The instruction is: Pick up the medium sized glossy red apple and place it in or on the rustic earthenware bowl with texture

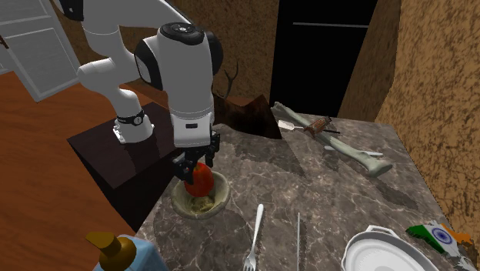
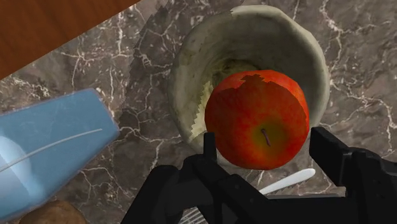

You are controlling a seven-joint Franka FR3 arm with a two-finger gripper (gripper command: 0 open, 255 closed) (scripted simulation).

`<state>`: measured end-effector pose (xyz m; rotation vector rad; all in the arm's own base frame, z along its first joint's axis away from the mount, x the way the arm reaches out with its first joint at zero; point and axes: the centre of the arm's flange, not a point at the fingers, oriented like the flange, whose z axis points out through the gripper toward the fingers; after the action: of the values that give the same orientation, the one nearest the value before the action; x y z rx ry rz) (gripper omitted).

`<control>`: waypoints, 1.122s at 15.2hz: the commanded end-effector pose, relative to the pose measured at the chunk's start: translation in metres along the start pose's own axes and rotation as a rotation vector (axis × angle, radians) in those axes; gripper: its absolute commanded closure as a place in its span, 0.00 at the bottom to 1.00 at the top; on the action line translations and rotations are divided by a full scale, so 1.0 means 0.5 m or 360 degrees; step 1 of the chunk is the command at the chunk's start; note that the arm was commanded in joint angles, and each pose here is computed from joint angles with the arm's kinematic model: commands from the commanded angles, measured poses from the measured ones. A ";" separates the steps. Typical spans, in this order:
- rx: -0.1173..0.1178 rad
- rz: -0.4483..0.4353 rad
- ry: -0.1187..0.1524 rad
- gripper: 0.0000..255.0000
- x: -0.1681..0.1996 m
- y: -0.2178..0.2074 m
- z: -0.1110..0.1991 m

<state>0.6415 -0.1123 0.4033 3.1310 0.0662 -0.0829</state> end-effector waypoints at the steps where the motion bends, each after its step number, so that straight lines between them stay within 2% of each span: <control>1: 0.0000 0.0000 0.0001 1.00 0.001 0.000 0.005; 7: 0.0000 0.0000 0.0001 1.00 0.001 0.000 0.005; 8: 0.0000 0.0000 0.0001 0.00 0.001 0.000 0.005; 13: 0.0000 0.0000 0.0001 0.00 0.001 0.000 0.005; 17: 0.0000 0.0000 0.0001 0.00 0.001 0.000 -0.095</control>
<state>0.6425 -0.1119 0.4402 3.1306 0.0659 -0.0795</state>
